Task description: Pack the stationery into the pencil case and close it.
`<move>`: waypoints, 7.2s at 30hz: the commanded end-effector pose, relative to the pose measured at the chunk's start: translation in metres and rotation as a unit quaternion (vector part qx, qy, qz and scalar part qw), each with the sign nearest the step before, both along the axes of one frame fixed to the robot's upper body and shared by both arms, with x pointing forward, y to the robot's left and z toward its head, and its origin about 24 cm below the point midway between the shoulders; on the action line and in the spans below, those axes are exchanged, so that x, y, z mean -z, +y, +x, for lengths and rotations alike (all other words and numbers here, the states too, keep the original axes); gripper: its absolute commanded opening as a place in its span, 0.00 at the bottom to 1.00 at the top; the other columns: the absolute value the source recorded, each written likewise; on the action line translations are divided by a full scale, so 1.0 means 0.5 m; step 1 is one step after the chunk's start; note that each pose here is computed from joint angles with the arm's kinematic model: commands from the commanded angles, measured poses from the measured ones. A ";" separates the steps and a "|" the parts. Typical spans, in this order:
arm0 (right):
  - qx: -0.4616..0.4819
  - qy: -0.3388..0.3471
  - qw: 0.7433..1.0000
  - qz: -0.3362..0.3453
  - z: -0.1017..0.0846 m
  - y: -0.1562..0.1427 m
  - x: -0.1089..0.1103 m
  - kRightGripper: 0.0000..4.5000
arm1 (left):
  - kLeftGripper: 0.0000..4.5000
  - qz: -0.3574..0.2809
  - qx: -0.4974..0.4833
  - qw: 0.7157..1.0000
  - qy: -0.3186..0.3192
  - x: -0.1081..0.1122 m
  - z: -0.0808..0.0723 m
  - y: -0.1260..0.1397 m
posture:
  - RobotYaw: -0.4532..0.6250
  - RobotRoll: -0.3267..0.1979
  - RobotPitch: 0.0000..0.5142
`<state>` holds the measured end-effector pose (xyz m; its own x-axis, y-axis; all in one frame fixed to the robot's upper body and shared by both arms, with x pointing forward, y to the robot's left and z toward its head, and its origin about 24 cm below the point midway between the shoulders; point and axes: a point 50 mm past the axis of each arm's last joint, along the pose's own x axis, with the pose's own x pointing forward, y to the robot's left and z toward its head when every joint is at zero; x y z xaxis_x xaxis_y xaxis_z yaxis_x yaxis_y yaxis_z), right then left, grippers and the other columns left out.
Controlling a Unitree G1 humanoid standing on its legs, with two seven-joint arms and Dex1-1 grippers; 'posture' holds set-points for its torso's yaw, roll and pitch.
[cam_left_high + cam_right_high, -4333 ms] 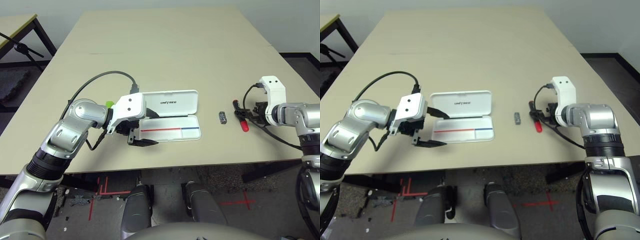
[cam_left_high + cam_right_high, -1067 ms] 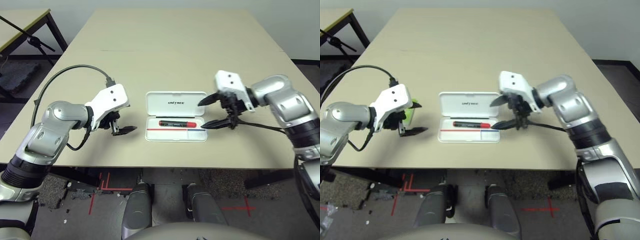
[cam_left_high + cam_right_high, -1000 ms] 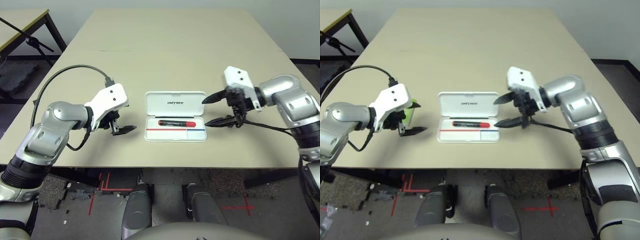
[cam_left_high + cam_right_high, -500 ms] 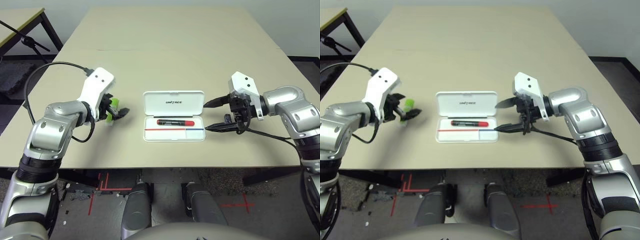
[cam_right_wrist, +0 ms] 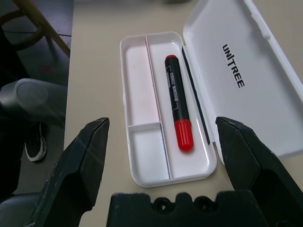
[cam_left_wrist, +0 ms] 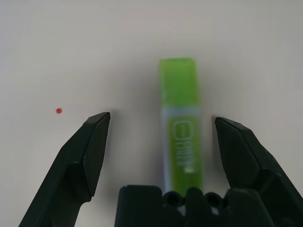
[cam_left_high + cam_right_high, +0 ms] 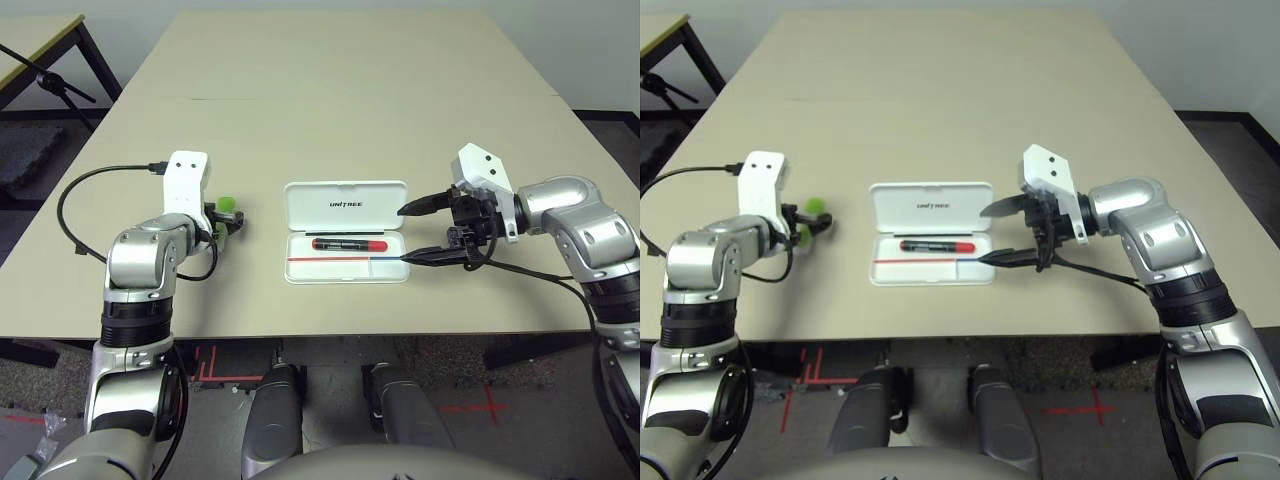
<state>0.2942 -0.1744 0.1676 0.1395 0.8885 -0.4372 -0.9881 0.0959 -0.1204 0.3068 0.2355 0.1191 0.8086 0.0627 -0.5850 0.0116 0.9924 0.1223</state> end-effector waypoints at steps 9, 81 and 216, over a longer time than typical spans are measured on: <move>-0.006 -0.018 1.000 0.021 0.000 0.012 -0.008 1.00 | 0.79 -0.012 0.002 1.000 0.028 0.028 -0.009 -0.012 | 0.43 0.62 0.26; -0.018 -0.004 0.998 -0.067 -0.019 -0.022 0.012 1.00 | 0.24 0.096 0.710 0.697 -0.044 -0.047 -0.052 -0.246 | 0.37 0.62 0.19; -0.103 -0.055 0.985 -0.131 -0.030 0.077 -0.001 0.06 | 1.00 0.089 0.659 0.742 -0.085 -0.152 -0.105 -0.146 | 0.41 0.62 0.31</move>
<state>0.2779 -0.1373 0.1721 0.0417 0.7762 -0.6291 -0.9653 -0.1312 -0.2259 0.2556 0.1631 0.1992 0.2980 -0.7946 -0.5290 0.9245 0.1023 0.3671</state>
